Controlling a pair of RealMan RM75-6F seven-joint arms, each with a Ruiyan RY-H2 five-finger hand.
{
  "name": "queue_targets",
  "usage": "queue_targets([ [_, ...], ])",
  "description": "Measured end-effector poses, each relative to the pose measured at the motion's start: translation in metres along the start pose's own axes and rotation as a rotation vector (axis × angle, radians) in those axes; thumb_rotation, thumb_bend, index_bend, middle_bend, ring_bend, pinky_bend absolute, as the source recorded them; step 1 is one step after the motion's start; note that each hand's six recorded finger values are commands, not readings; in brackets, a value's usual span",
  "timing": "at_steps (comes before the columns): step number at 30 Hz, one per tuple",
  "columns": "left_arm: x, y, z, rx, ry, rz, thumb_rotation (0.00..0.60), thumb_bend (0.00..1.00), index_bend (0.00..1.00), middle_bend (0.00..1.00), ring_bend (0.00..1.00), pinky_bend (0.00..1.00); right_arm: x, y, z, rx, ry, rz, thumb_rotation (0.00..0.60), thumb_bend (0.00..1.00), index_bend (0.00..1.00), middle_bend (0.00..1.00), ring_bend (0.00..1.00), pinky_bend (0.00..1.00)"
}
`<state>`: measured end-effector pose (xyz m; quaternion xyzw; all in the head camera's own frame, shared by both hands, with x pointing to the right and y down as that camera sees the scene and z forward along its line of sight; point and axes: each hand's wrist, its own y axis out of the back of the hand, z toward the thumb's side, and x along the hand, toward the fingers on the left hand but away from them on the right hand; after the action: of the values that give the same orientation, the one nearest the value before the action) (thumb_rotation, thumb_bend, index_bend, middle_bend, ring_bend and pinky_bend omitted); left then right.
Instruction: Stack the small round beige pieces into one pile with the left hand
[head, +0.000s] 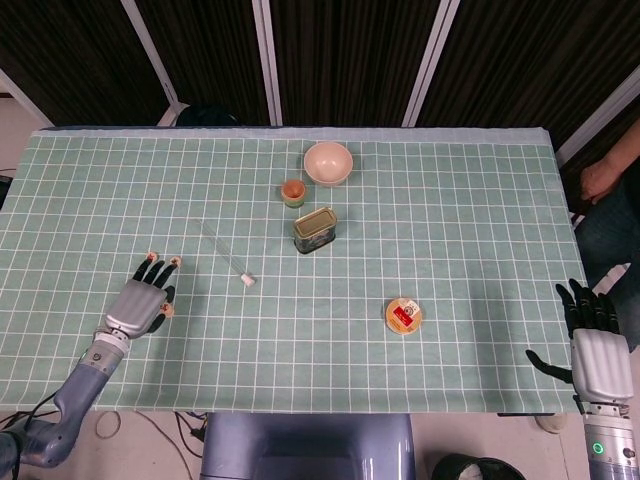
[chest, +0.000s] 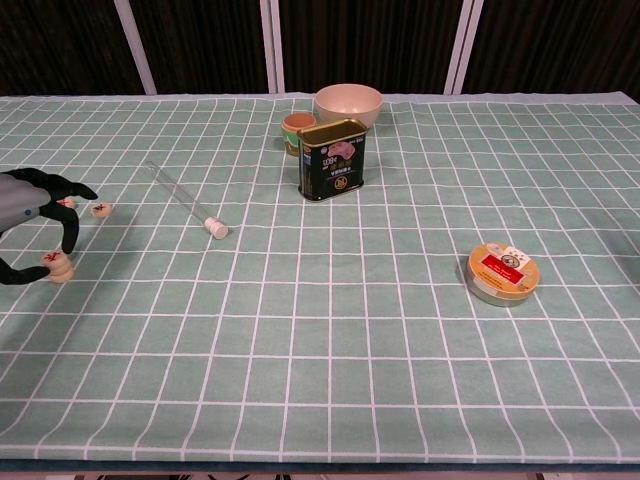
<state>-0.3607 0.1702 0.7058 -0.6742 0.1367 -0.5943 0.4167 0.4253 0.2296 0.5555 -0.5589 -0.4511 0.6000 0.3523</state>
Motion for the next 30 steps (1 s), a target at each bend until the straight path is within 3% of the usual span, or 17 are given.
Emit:
queue_targets([
  [30, -0.0017, -0.0022, -0.0059, 0.023, 0.029, -0.001, 0.6, 0.33, 0.4, 0.04, 0.0, 0.0, -0.0007, 0.0002, -0.0002, 0.0, -0.003, -0.001, 0.6, 0.23, 0.07, 0.01, 0.03, 0.0],
])
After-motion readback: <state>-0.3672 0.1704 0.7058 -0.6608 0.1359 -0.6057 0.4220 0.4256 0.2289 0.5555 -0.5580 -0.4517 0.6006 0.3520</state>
